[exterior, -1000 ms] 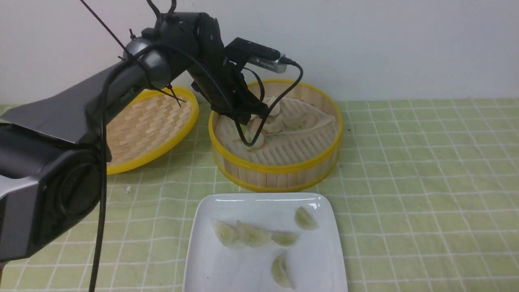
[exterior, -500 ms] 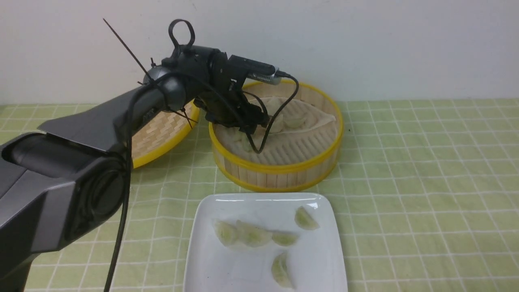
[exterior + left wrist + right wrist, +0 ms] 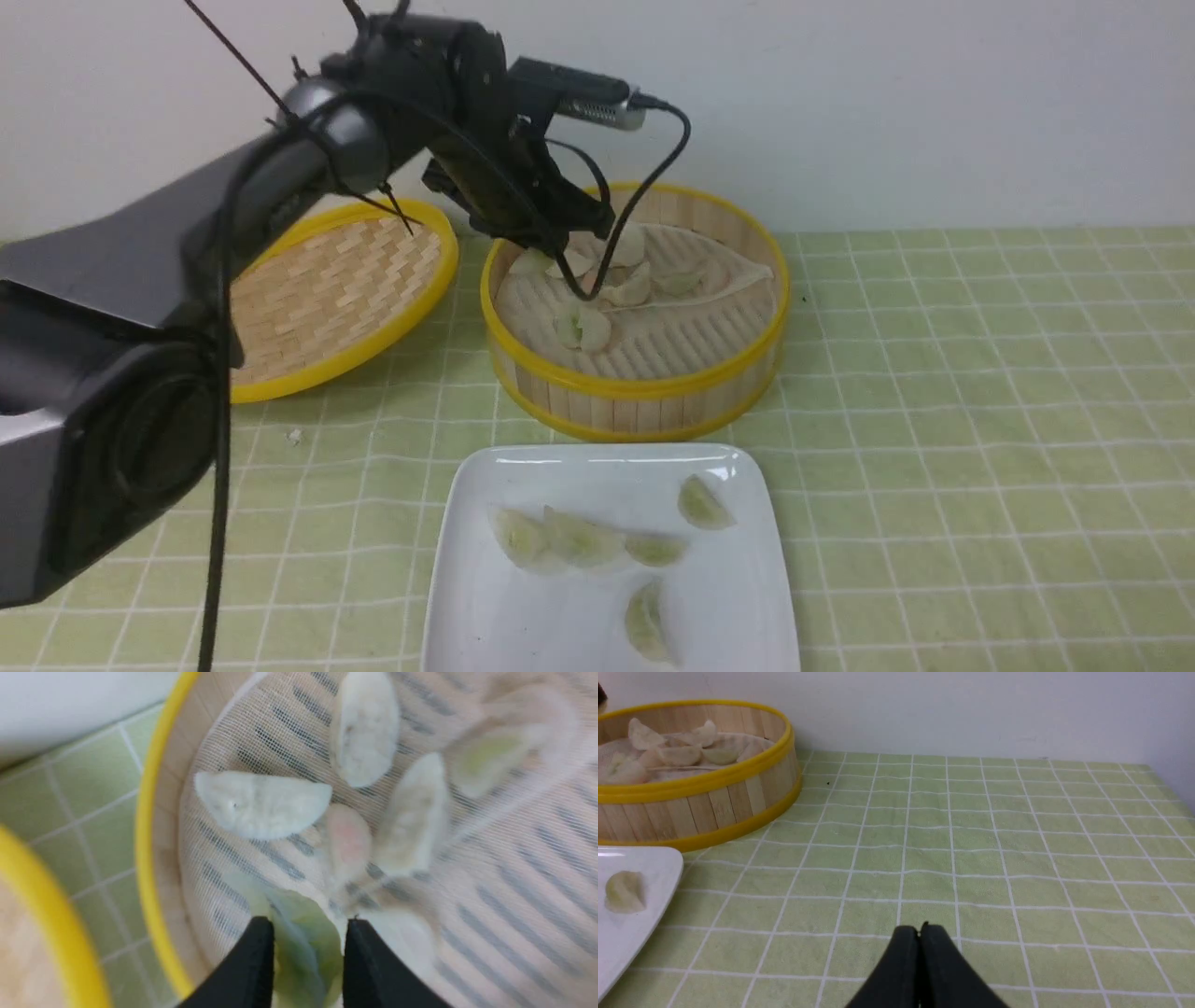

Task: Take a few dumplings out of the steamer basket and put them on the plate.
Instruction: Use the left arm to put the dumpling into the plate, then use the left arm to grab a dumpling from the steamer, then use the left arm to put the dumpling into the plate

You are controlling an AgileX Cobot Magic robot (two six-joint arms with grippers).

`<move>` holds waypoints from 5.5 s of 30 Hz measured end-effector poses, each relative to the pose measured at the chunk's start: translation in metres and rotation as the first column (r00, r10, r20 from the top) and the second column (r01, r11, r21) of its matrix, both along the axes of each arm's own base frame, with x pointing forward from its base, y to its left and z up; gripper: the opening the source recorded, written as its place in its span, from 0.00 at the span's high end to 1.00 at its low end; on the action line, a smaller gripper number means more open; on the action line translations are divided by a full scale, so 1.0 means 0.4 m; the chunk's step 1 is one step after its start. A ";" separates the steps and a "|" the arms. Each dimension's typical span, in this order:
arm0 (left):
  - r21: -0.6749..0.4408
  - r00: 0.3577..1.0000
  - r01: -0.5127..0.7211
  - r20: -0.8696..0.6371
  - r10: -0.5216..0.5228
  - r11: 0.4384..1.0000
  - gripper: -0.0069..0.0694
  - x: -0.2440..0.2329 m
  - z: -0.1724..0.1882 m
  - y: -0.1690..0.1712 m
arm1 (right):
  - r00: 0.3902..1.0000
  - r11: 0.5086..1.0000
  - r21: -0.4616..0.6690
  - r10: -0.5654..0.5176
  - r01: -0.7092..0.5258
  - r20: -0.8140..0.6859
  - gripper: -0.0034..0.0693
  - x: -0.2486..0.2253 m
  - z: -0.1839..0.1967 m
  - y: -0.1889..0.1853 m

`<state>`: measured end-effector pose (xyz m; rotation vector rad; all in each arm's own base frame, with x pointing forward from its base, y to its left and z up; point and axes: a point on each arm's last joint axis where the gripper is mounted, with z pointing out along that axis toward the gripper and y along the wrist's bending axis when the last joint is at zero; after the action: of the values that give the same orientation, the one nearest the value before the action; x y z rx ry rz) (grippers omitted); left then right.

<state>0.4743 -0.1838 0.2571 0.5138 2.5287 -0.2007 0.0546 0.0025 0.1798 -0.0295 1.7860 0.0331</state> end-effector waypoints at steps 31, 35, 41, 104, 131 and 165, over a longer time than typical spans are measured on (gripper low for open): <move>0.019 0.805 0.297 -0.543 -0.240 0.955 0.69 -0.484 -0.166 -0.109 | 1.000 1.000 0.003 0.000 0.000 0.000 0.97 0.000 0.001 0.000; 0.018 0.809 0.293 -0.537 -0.238 0.956 0.69 -0.483 -0.167 -0.109 | 1.000 1.000 0.003 0.000 0.000 0.000 0.97 0.000 0.001 0.000; 0.017 0.811 0.292 -0.534 -0.238 0.956 0.54 -0.482 -0.167 -0.110 | 1.000 1.000 0.003 0.000 0.000 0.000 0.97 0.000 0.001 0.000; 0.116 0.982 0.092 0.154 -0.109 0.989 0.61 0.113 -0.244 -0.002 | 1.000 1.000 0.003 0.000 0.000 0.000 0.97 0.000 0.001 0.000; -0.043 0.979 0.138 -0.147 -0.142 0.990 0.61 -0.320 0.246 0.080 | 1.000 1.000 0.003 0.000 0.000 0.000 0.97 0.000 0.001 0.000; -0.050 0.900 0.225 -0.371 -0.227 0.973 0.25 -0.470 -0.149 -0.074 | 1.000 1.000 0.003 0.000 0.000 -0.001 0.97 0.000 0.000 0.000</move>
<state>0.2862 -0.2136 0.1977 0.8379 2.8312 -0.4301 0.0545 0.0026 0.1799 -0.0276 1.7870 0.0360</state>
